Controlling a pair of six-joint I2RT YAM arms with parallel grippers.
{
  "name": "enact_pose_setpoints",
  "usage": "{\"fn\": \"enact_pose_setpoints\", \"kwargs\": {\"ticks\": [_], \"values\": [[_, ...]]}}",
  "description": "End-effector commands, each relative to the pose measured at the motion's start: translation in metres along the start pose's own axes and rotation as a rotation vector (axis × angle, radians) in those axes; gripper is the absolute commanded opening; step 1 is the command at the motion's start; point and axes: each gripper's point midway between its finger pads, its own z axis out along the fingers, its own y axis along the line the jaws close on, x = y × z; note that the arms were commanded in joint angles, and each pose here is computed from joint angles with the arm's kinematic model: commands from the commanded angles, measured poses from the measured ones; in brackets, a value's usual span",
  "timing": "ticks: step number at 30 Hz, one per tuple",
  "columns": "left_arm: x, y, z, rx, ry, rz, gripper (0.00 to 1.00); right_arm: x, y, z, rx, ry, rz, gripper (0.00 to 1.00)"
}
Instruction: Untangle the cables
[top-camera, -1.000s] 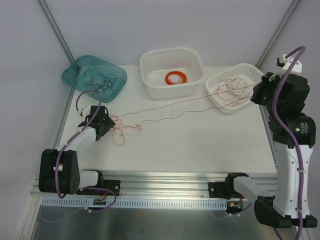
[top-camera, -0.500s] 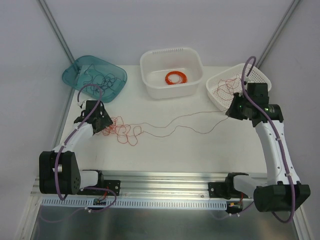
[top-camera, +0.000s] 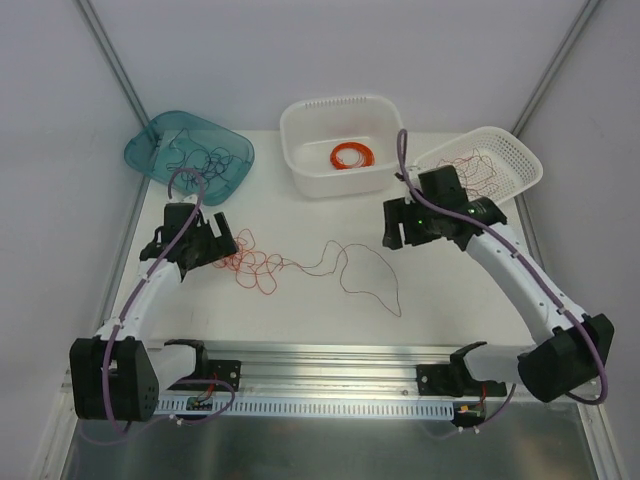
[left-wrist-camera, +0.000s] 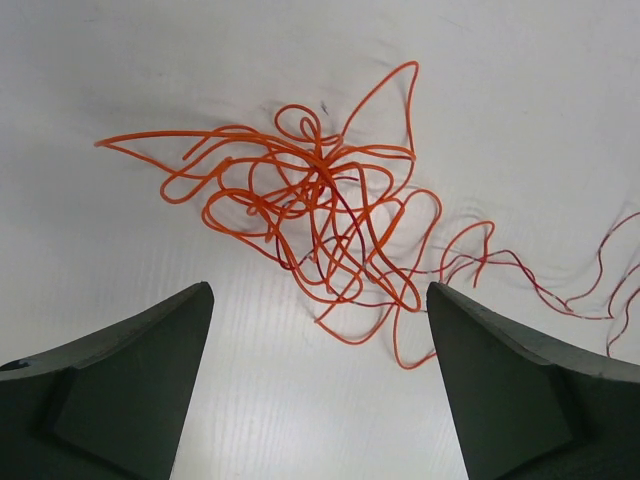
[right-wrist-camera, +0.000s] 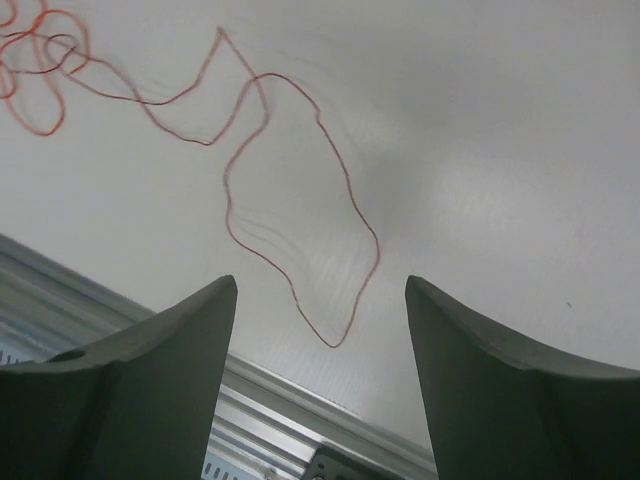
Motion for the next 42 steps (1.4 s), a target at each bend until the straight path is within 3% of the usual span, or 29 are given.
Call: {"fn": "enact_pose_setpoints", "kwargs": {"ticks": [1,10,19,33,38,42], "values": [[0.009,-0.015,-0.011,0.091,0.016,0.021,0.9,-0.041,0.069,0.011,-0.258,-0.103,-0.21,0.72],[0.028,-0.021,-0.014,0.133,0.072,-0.055,0.9,-0.04,0.191,0.088,-0.577,-0.001,-0.381,0.69],[0.039,-0.011,0.003,0.05,0.137,-0.149,0.91,-0.012,0.233,0.17,-0.642,0.112,-0.393,0.65],[0.02,-0.015,0.038,-0.035,0.151,-0.382,0.9,0.011,0.245,0.187,-0.701,0.171,-0.403,0.28],[0.015,-0.013,0.051,-0.069,0.15,-0.434,0.89,0.021,0.244,0.182,-0.699,0.183,-0.417,0.01],[0.013,-0.007,0.061,-0.116,0.147,-0.452,0.88,0.019,0.237,0.163,-0.681,0.153,-0.438,0.01]]}}
